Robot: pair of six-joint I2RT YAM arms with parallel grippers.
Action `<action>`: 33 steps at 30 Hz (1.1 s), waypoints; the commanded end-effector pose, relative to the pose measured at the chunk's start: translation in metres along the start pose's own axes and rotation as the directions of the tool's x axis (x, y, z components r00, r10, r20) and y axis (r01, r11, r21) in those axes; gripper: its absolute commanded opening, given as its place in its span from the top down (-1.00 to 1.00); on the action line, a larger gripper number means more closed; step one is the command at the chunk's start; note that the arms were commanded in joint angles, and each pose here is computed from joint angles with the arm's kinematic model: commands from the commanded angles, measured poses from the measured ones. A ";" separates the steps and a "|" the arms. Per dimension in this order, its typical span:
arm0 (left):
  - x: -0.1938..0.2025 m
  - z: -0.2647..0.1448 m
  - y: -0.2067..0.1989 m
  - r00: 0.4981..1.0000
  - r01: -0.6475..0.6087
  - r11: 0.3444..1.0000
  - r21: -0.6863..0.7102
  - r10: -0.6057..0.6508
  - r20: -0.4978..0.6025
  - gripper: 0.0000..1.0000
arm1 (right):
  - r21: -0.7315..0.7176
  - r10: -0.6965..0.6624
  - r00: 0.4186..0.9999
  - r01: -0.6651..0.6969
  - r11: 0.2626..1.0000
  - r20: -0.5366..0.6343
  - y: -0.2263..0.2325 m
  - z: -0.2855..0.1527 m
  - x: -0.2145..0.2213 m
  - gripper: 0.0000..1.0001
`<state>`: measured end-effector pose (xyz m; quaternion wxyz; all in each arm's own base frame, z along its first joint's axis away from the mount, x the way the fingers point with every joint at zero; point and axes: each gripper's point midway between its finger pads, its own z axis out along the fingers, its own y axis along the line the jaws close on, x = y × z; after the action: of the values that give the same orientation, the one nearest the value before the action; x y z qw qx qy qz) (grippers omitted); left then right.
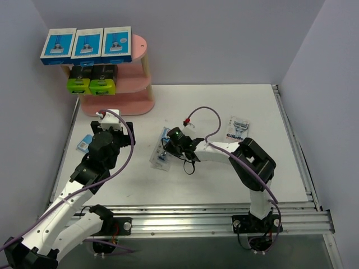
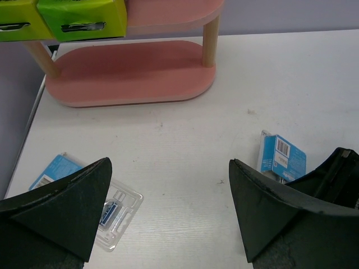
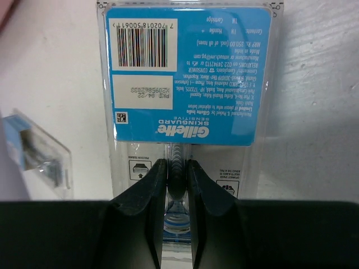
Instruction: Place and organize the shaving razors onto the shelf
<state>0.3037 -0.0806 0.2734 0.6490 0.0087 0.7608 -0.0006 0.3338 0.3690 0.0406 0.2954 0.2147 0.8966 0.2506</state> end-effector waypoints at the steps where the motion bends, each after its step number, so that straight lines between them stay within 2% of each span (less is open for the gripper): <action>1: -0.025 -0.003 -0.018 0.998 0.051 0.995 0.086 -0.055 0.038 -0.88 | -0.221 0.115 0.993 -0.120 0.968 -0.035 0.030 -0.017 -0.023 1.00; 3: -0.023 -0.002 -0.025 0.998 0.054 0.991 0.120 -0.058 0.030 -0.88 | -0.279 0.124 0.990 -0.138 0.950 -0.069 0.036 -0.028 -0.028 1.00; 10: -0.028 -0.009 -0.055 0.996 0.068 0.954 0.290 -0.082 0.035 -0.89 | -0.421 0.207 0.976 -0.216 0.881 -0.066 0.064 -0.060 -0.074 1.00; 14: -0.035 -0.023 -0.078 0.993 0.045 0.897 0.440 -0.086 0.075 -0.89 | -0.479 0.239 0.968 -0.245 0.843 -0.076 0.077 -0.075 -0.095 1.00; 17: -0.030 -0.027 -0.096 0.996 0.040 0.852 0.521 -0.076 0.048 -0.89 | -0.497 0.255 0.965 -0.249 0.831 -0.058 0.079 -0.082 -0.111 1.00; 18: -0.026 -0.030 -0.108 0.997 0.039 0.816 0.577 -0.068 0.030 -0.90 | -0.498 0.264 0.963 -0.253 0.829 -0.049 0.077 -0.083 -0.118 1.00; 26: -0.009 -0.025 -0.125 0.997 0.081 0.785 0.614 -0.074 -0.038 -0.98 | -0.568 0.378 0.925 -0.332 0.753 -0.039 0.083 -0.109 -0.161 1.00; 30: -0.009 -0.027 -0.138 0.994 0.099 0.764 0.638 -0.112 -0.021 -1.00 | -0.603 0.413 0.910 -0.352 0.716 -0.041 0.095 -0.120 -0.174 1.00; 31: -0.011 -0.024 -0.136 0.993 0.098 0.780 0.618 -0.120 -0.005 -0.87 | -0.609 0.415 0.909 -0.355 0.709 -0.047 0.098 -0.121 -0.174 1.00; 33: -0.004 -0.024 -0.140 0.995 0.081 0.785 0.614 -0.097 -0.006 -0.85 | -0.627 0.424 0.903 -0.370 0.685 -0.069 0.104 -0.124 -0.176 1.00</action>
<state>0.2754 -0.2121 0.2658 0.5942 0.1879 0.7341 -0.2698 0.4058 0.3085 0.1974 0.3088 0.3180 0.7338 0.5149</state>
